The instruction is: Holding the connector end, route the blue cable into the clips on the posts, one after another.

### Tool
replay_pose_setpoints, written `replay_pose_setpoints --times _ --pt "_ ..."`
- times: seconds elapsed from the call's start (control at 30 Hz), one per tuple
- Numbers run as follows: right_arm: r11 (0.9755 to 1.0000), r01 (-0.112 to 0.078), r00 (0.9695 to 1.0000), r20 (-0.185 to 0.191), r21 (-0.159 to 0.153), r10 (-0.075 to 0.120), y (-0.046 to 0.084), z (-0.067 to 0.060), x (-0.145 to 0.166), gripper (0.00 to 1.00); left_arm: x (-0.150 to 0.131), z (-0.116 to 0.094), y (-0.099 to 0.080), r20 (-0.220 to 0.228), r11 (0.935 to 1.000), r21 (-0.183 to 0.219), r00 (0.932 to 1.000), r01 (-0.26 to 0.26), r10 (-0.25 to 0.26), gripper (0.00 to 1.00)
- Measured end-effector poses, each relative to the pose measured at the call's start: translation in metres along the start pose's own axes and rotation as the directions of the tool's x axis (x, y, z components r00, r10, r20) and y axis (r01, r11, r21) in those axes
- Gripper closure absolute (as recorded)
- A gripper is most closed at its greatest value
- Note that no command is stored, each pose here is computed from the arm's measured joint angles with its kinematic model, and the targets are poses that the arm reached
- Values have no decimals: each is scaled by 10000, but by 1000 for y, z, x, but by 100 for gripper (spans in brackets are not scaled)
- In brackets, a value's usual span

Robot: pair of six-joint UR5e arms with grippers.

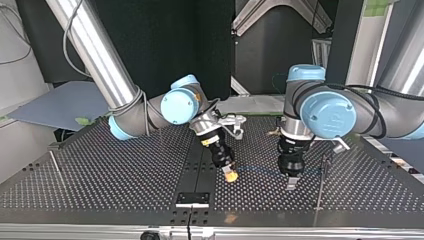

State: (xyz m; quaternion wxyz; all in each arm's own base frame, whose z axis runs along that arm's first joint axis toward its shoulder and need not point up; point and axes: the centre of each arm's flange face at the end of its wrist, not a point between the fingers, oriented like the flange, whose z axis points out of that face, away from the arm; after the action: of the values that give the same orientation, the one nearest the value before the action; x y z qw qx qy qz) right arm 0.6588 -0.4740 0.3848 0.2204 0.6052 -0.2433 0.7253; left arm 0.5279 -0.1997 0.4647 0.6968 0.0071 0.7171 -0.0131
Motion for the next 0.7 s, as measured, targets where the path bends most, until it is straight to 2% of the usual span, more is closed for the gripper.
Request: replay_pose_setpoints --times 0.23,0.53,0.57,0.6,0.67,0.7 --pt "10000 18 10000 6 -29 -18 2 0 0 100 3 3 5 -33 9996 -293 10000 -15 14 0" --pt "10000 23 10000 6 -43 -23 3 0 0 100 2 4 6 63 9995 -308 10000 -29 31 0" --pt "10000 26 10000 3 -45 -26 4 0 0 100 2 4 6 66 9995 -307 10000 -30 33 26" --pt "10000 30 10000 9 -48 -30 4 0 0 100 2 4 6 67 9995 -310 10000 -32 34 26" --pt "10000 32 10000 18 -54 -32 4 0 0 100 1 5 7 75 9994 -349 10000 -43 45 64" --pt "10000 33 10000 22 -59 -33 5 0 0 100 1 5 7 79 9993 -369 10000 -50 53 64"
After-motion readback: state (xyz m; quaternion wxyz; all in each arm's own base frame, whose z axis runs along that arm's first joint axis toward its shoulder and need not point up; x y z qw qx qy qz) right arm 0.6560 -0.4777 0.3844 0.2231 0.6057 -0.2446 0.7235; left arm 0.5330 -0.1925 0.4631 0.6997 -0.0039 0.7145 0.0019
